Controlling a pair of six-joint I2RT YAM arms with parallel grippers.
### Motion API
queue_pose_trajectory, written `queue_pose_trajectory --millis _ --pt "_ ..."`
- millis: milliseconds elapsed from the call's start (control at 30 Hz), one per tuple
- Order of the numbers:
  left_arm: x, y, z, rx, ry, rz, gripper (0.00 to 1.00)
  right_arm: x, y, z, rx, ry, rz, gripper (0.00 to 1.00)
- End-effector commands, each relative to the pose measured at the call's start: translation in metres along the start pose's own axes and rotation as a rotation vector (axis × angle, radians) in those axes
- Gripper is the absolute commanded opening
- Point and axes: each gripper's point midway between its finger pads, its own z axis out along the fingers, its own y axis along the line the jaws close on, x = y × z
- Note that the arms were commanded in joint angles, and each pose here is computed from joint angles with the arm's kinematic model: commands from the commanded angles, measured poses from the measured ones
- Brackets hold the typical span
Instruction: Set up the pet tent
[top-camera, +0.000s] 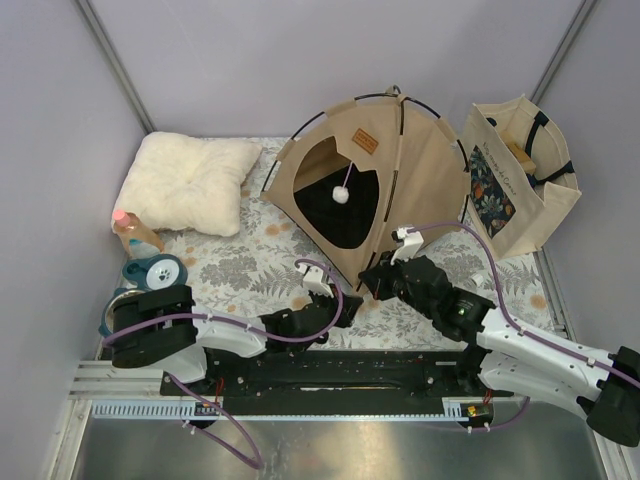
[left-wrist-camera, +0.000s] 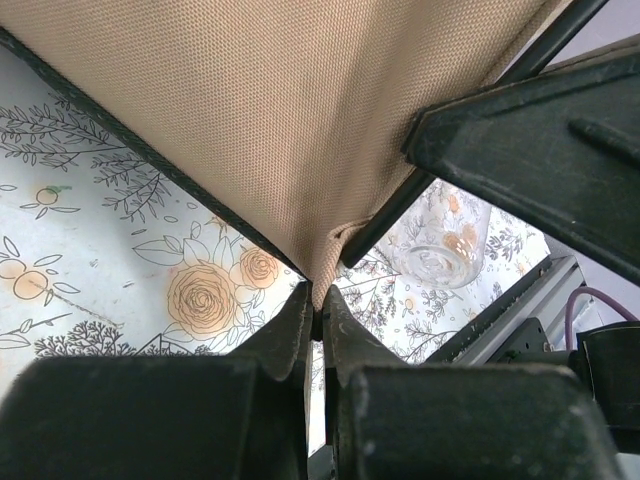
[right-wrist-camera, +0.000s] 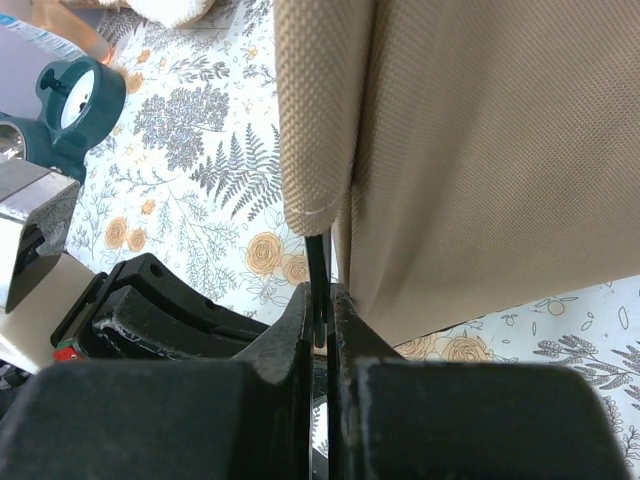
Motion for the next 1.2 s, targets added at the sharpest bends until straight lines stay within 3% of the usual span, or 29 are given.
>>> queue_pose_trajectory --millis 0,1167 --pt "0.062 0.038 -0.023 -0.057 0.207 0.161 0.00 -0.124 0.014 -0.021 0.046 -0.429 0.093 0.00" --pt "0.077 0.044 -0.019 -0.065 0.224 0.129 0.00 -0.143 0.016 -0.022 0.075 -0.472 0.154 0.00"
